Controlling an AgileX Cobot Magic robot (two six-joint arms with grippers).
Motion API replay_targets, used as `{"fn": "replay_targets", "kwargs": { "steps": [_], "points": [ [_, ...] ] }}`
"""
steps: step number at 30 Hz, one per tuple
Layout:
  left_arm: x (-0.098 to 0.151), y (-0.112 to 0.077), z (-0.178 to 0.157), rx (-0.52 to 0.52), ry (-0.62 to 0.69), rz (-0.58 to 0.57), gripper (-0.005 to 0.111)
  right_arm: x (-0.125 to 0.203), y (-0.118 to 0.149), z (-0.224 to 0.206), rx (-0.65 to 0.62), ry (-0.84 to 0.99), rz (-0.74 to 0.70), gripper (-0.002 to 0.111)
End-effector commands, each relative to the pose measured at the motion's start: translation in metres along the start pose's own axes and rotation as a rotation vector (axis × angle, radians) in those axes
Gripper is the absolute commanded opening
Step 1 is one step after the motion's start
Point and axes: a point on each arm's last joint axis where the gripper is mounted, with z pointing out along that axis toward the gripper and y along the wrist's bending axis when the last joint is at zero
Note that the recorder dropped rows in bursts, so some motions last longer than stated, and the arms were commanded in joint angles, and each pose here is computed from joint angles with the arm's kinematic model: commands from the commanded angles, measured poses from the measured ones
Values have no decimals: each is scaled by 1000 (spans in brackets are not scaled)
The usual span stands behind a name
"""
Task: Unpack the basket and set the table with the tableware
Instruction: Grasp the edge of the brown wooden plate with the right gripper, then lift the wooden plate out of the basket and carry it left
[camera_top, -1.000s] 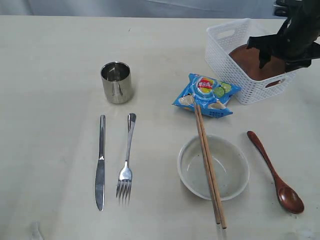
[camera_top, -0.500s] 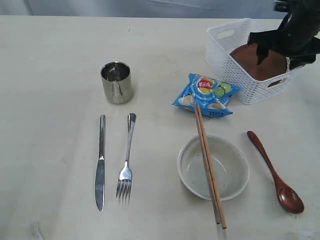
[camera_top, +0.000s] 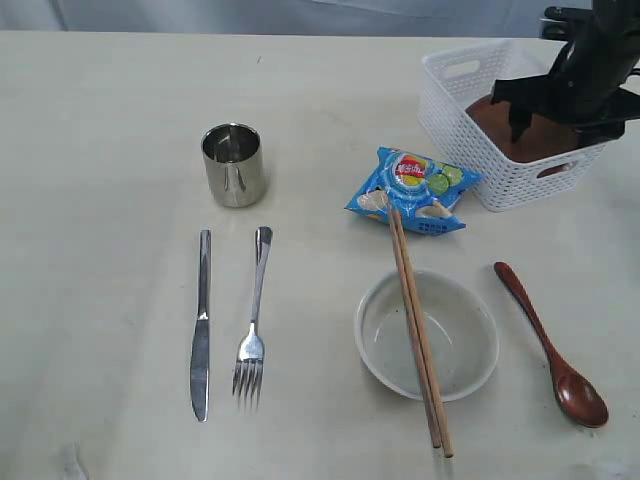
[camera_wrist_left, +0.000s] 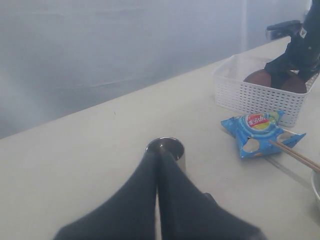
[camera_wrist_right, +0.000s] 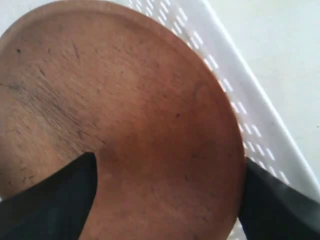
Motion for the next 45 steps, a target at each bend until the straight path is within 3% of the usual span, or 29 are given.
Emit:
{"fn": "replay_targets", "kwargs": {
  "steps": [1, 5, 7, 20, 45],
  "points": [
    [1, 0, -1, 2, -2, 1, 0, 2, 2, 8, -28, 23, 45, 71],
    [1, 0, -1, 2, -2, 1, 0, 1, 2, 8, -39, 12, 50, 71],
    [1, 0, -1, 2, -2, 1, 0, 1, 2, 8, -39, 12, 50, 65],
    [1, 0, -1, 2, -2, 1, 0, 0, 1, -4, -40, 6, 53, -1],
    [1, 0, -1, 4, -7, 1, 0, -12, -2, -77, -111, -175, 65, 0]
  ]
}}
